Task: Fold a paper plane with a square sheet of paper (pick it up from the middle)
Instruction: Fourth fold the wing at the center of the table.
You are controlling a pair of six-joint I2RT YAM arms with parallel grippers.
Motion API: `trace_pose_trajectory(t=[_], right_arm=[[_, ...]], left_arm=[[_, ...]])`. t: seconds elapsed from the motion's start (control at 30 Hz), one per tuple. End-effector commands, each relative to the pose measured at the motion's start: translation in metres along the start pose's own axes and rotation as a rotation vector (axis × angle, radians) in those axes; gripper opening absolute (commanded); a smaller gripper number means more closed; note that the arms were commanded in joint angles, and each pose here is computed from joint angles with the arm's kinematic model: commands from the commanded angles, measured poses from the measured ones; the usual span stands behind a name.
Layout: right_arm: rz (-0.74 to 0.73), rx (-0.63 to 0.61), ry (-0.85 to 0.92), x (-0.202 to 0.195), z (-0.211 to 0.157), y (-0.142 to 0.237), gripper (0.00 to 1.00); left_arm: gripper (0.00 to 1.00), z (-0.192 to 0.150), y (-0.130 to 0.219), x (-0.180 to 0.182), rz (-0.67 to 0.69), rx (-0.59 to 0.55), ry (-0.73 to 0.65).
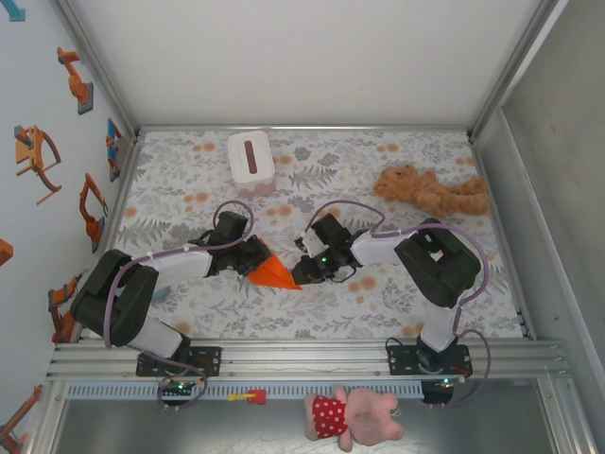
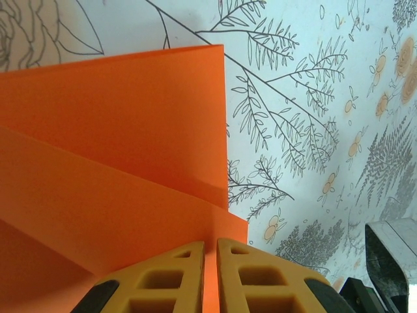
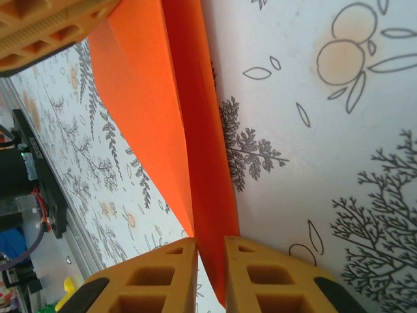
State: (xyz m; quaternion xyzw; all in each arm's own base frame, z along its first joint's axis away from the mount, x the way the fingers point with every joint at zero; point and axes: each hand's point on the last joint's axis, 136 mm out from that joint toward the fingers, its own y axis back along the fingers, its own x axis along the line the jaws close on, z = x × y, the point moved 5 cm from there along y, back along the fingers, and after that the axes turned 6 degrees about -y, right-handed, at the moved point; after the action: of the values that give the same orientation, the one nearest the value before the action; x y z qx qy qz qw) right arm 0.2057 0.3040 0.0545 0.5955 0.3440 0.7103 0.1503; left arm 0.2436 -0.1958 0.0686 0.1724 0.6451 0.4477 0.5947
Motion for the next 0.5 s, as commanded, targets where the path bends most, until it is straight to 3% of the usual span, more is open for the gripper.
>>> trace_pose_trajectory(t=[0.0, 0.47], right_arm=[[-0.033, 0.028, -0.017, -0.010, -0.006, -0.002, 0.15], [-0.089, 0.047, -0.047, -0.021, -0.008, -0.006, 0.13]], left_arm=[[0.12, -0.001, -0.002, 0.003, 0.031, 0.004, -0.008], [0.11, -0.001, -0.007, 0.008, 0.052, 0.017, 0.000]])
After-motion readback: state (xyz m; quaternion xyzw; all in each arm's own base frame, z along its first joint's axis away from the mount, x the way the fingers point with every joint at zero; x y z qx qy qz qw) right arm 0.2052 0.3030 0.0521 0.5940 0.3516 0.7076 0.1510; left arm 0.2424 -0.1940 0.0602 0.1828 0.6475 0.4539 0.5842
